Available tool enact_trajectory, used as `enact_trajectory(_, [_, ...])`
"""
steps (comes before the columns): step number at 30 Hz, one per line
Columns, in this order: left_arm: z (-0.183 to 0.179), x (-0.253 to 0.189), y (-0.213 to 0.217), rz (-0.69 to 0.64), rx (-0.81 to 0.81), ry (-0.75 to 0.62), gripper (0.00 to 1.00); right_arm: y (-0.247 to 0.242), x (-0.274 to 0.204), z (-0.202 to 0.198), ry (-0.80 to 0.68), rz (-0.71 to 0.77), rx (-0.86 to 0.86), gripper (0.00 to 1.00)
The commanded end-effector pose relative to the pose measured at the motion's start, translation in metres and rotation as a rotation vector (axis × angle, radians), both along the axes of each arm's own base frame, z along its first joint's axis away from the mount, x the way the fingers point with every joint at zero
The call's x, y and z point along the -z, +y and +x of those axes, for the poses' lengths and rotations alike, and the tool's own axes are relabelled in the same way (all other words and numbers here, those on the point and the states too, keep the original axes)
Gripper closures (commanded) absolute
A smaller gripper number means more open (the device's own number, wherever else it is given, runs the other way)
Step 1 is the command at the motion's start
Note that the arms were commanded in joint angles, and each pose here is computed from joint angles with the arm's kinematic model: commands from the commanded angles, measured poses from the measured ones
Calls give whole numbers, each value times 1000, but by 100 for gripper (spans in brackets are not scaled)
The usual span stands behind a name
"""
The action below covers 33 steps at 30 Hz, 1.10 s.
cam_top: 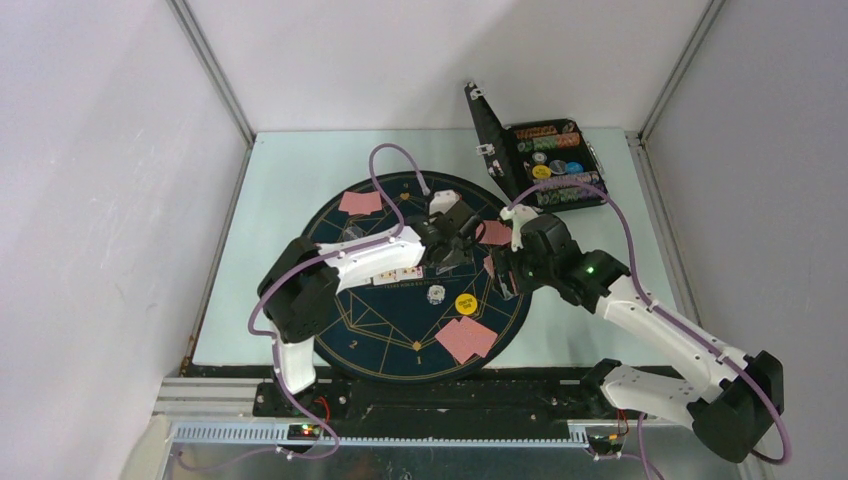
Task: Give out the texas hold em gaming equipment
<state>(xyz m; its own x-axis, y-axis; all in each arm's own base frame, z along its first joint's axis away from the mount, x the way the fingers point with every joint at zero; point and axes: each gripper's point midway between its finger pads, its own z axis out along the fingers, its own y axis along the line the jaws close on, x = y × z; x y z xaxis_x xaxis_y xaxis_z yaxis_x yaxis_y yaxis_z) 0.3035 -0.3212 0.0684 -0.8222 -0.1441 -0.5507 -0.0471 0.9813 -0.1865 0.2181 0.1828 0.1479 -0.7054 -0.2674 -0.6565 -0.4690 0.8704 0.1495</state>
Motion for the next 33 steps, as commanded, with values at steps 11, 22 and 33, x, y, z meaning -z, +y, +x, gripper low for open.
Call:
enact_trajectory(11, [-9, -23, -69, -71, 326, -30, 50, -3, -26, 13, -113, 57, 49, 100])
enact_trajectory(22, [-31, -4, -96, -89, 421, 44, 46, -6, -27, 14, -115, 60, 62, 100])
enact_trajectory(33, [-27, -16, -92, -78, 394, 8, 30, -6, -26, 13, -113, 64, 61, 100])
